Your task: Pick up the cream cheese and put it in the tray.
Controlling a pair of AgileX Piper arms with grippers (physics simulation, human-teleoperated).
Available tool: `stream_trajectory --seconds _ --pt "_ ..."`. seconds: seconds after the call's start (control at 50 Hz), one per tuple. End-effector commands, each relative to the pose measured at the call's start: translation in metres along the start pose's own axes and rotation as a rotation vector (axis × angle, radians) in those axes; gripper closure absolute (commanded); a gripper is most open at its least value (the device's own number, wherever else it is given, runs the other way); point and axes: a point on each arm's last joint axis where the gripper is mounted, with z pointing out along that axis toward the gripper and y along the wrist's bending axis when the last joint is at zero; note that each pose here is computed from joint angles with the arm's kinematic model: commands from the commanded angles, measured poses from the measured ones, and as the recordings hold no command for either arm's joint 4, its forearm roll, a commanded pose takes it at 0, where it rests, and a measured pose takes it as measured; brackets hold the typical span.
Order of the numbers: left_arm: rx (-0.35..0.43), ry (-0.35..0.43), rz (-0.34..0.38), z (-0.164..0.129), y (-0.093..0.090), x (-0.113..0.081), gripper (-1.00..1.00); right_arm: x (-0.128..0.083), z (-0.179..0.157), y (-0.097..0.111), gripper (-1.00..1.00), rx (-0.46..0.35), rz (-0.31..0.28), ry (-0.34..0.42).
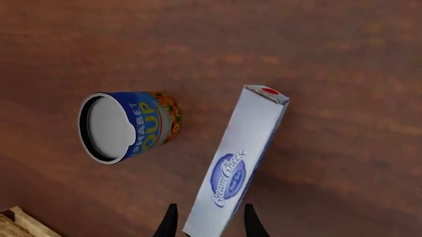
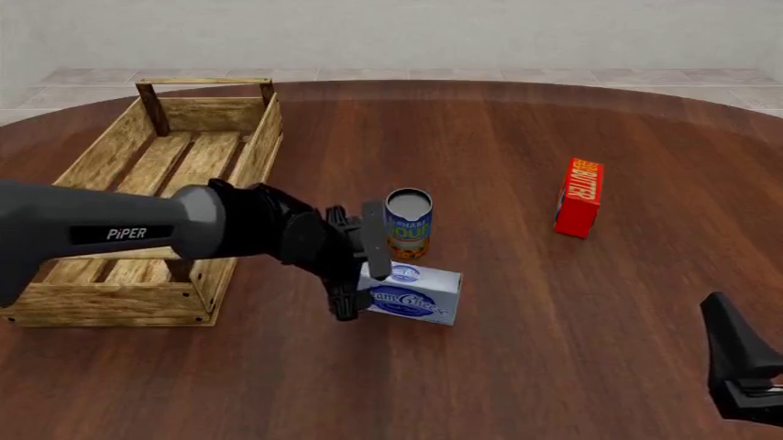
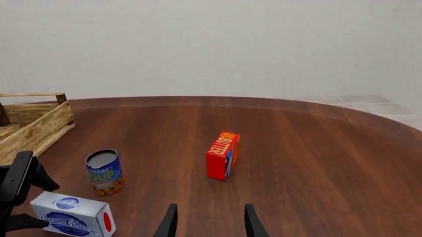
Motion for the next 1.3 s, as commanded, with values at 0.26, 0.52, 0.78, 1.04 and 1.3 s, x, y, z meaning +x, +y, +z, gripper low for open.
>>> stream_trajectory --seconds 0.26,0.52,0.78,1.04,1.3 --pt "-0.006 -0.027 0.005 -0.014 -0.004 -0.011 1.0 0.002 0.0 0.0 -1.0 0.002 0.001 -0.001" --pt "-0.034 -0.097 0.034 -0.026 -0.032 -0.014 1.0 0.003 0.0 0.0 -1.0 0.003 0.001 -0.001" --pt "-0.062 -0.167 0.053 -0.05 -0.049 -0.02 1.0 0.007 0.001 0.0 -1.0 0.004 0.002 0.0" --pt "-0.135 -0.211 -0.062 -0.069 -0.023 -0.022 1.0 0.008 0.001 0.0 -1.0 0.004 0.002 -0.001" --pt "-0.169 -0.248 -0.116 -0.085 -0.023 -0.017 1.0 0.004 0.0 0.0 -1.0 0.003 0.002 -0.001"
